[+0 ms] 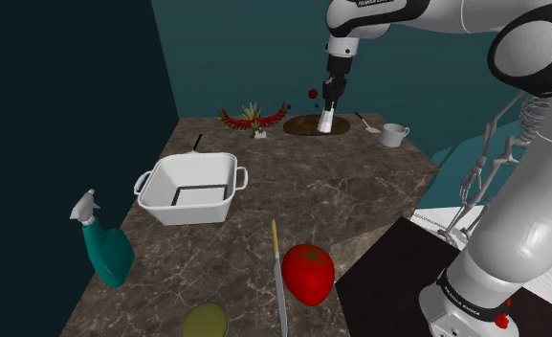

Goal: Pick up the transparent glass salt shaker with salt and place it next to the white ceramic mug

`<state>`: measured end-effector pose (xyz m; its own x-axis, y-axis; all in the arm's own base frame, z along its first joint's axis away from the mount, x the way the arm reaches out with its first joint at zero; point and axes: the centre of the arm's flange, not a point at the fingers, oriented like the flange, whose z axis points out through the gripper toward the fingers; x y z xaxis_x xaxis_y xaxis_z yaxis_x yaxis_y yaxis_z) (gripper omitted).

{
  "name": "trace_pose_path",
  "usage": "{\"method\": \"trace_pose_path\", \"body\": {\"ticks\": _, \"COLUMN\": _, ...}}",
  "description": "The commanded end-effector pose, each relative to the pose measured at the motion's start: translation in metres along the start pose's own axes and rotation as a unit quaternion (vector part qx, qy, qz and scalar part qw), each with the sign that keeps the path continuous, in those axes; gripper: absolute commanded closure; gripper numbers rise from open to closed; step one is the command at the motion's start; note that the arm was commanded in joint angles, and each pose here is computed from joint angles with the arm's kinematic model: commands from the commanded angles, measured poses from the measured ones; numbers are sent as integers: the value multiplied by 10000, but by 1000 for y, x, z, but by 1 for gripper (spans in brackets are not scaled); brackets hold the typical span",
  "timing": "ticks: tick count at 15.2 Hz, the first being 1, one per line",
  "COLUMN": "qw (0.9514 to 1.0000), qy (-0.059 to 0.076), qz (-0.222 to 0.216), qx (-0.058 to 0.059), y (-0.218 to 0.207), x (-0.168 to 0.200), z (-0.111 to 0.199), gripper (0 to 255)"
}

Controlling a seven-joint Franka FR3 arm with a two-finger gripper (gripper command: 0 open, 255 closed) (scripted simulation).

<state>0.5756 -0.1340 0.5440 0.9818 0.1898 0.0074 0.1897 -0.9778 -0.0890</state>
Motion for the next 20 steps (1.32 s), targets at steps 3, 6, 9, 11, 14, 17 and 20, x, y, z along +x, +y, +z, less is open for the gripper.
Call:
{"method": "trace_pose_path", "body": {"ticks": 3, "qw": 10000, "qy": -2, "qz": -7, "qx": 1, "y": 53, "x": -10, "z": -6, "gripper": 255}}
{"method": "trace_pose_path", "body": {"ticks": 6, "qw": 10000, "qy": -2, "qz": -7, "qx": 1, "y": 92, "x": -15, "z": -10, "gripper": 255}}
{"method": "trace_pose_path", "body": {"ticks": 9, "qw": 10000, "qy": -2, "qz": -7, "qx": 1, "y": 131, "x": -19, "z": -14, "gripper": 255}}
{"method": "trace_pose_path", "body": {"ticks": 11, "qw": 10000, "qy": -2, "qz": -7, "qx": 1, "y": 157, "x": -22, "z": -16, "gripper": 255}}
{"method": "trace_pose_path", "body": {"ticks": 14, "qw": 10000, "qy": -2, "qz": -7, "qx": 1, "y": 197, "x": -27, "z": -20, "gripper": 255}}
{"method": "trace_pose_path", "body": {"ticks": 17, "qw": 10000, "qy": -2, "qz": -7, "qx": 1, "y": 236, "x": -32, "z": -23, "gripper": 255}}
{"method": "trace_pose_path", "body": {"ticks": 20, "qw": 10000, "qy": -2, "qz": -7, "qx": 1, "y": 270, "x": -36, "z": -21, "gripper": 255}}
